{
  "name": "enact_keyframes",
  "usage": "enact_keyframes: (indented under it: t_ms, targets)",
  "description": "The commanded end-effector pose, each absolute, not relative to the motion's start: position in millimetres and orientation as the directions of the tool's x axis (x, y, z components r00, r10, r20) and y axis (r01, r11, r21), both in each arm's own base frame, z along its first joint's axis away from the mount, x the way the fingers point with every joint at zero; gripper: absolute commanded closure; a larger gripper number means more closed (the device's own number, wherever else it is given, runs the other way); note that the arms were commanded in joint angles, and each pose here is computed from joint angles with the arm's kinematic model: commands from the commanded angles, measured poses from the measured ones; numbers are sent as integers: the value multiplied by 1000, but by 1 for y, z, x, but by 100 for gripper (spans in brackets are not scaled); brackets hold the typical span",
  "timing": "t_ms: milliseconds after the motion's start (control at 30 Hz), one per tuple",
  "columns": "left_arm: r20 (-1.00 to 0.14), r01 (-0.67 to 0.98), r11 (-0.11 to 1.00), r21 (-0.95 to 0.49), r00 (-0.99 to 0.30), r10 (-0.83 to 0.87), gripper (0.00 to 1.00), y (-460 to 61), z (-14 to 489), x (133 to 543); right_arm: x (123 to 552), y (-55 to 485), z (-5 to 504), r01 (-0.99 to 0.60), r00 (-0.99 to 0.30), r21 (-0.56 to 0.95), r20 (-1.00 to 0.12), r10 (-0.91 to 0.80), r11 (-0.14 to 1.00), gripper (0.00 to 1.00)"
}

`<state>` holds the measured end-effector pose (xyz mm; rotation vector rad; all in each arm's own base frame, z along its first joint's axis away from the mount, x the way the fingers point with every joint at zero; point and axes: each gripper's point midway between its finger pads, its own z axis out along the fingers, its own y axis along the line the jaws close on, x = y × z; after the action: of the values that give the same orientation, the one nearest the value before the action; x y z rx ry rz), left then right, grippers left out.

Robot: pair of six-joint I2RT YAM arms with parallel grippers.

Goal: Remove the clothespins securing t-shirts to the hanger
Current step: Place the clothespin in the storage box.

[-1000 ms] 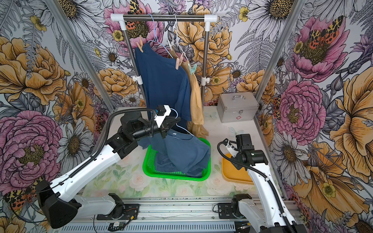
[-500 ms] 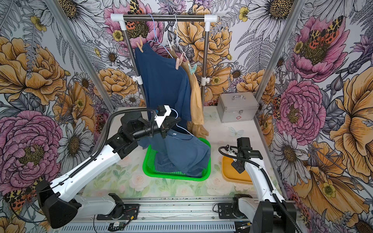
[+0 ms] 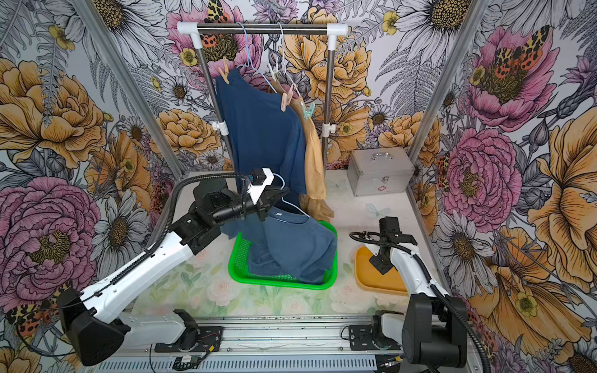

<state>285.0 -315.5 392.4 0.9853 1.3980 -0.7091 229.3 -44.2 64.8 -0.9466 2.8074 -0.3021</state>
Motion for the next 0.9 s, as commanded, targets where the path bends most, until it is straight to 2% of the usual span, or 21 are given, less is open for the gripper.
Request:
enact_keyframes:
  t_ms: [0,367,633,867]
  targets:
    - [-982,865,468,182,131,139,100,-309,405,280,247,-45,77,-535,-802,-259,-145,-580,804,71]
    - [-983,872,458,173,121,141,100,-313,401,281,273,-34,86,-337,-900,-171,-230,-370,926,71]
    - [-983,876,450,172,122,137,100,-314,402,279,264,-9,68,-330,-921,-108,-179,-345,938,71]
    - [-983,874,454,171,122,135,100,-313,403,278,261,-4,60,-326,-929,-115,-145,-341,938,70]
